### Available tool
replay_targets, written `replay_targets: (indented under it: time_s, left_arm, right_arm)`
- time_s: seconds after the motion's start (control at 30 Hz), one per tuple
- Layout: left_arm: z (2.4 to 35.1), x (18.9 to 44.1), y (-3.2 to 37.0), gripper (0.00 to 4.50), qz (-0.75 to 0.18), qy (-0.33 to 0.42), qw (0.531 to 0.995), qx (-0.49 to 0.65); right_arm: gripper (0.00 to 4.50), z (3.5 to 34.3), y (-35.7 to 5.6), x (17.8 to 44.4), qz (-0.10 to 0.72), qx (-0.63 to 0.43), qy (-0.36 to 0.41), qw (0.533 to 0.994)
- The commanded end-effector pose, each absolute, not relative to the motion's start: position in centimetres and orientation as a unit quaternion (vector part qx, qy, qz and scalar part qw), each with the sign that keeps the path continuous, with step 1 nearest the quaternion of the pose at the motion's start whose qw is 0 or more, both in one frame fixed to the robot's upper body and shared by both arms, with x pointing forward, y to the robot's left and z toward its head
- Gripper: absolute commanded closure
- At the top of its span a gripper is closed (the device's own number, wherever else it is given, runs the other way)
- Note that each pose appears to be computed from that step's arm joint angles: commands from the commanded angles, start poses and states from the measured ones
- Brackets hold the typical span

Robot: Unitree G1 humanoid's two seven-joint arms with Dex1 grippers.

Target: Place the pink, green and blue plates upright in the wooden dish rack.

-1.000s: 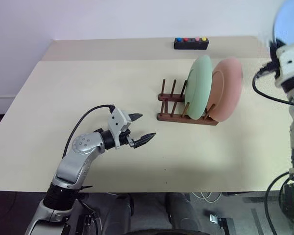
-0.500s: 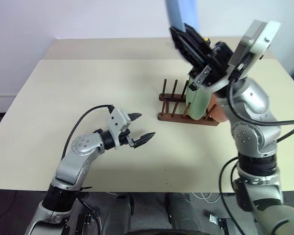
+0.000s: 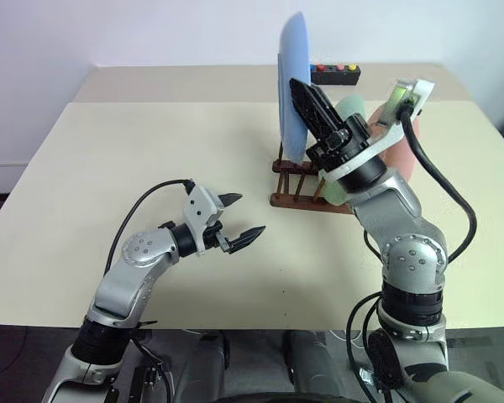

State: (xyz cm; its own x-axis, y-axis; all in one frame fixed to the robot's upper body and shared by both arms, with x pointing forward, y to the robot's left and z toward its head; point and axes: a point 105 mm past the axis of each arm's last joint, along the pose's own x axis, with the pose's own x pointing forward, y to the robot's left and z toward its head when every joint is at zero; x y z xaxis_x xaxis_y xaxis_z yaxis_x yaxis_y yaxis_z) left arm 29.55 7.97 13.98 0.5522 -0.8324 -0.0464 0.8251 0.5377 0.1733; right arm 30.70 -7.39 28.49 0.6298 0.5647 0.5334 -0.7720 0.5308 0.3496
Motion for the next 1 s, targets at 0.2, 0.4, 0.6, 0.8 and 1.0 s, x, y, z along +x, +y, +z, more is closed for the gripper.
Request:
replay_targets:
  time_s: [0.2, 0.4, 0.6, 0.8, 1.0]
  left_arm:
    - [15.3, 29.6, 8.4, 0.00, -0.464, -0.043, 0.879, 0.102]
    - [15.2, 29.6, 8.6, 0.00, -0.462, -0.042, 0.880, 0.102]
    - [15.2, 29.5, 8.6, 0.00, -0.461, -0.042, 0.881, 0.101]
    - [15.1, 29.6, 8.6, 0.00, -0.460, -0.041, 0.881, 0.102]
    - [15.2, 29.6, 8.6, 0.00, -0.460, -0.042, 0.881, 0.101]
  right_arm:
    - [4.43, 28.1, -7.8, 30.8, 0.367, 0.340, -0.166, 0.850]
    - [4.43, 27.7, -7.8, 31.1, 0.357, 0.353, -0.149, 0.852]
    - [3.79, 27.4, -8.1, 31.4, 0.341, 0.367, -0.141, 0.854]
    - [1.07, 27.4, -8.1, 31.5, 0.338, 0.352, -0.142, 0.861]
    - [0.67, 27.7, -8.2, 31.5, 0.332, 0.327, -0.156, 0.871]
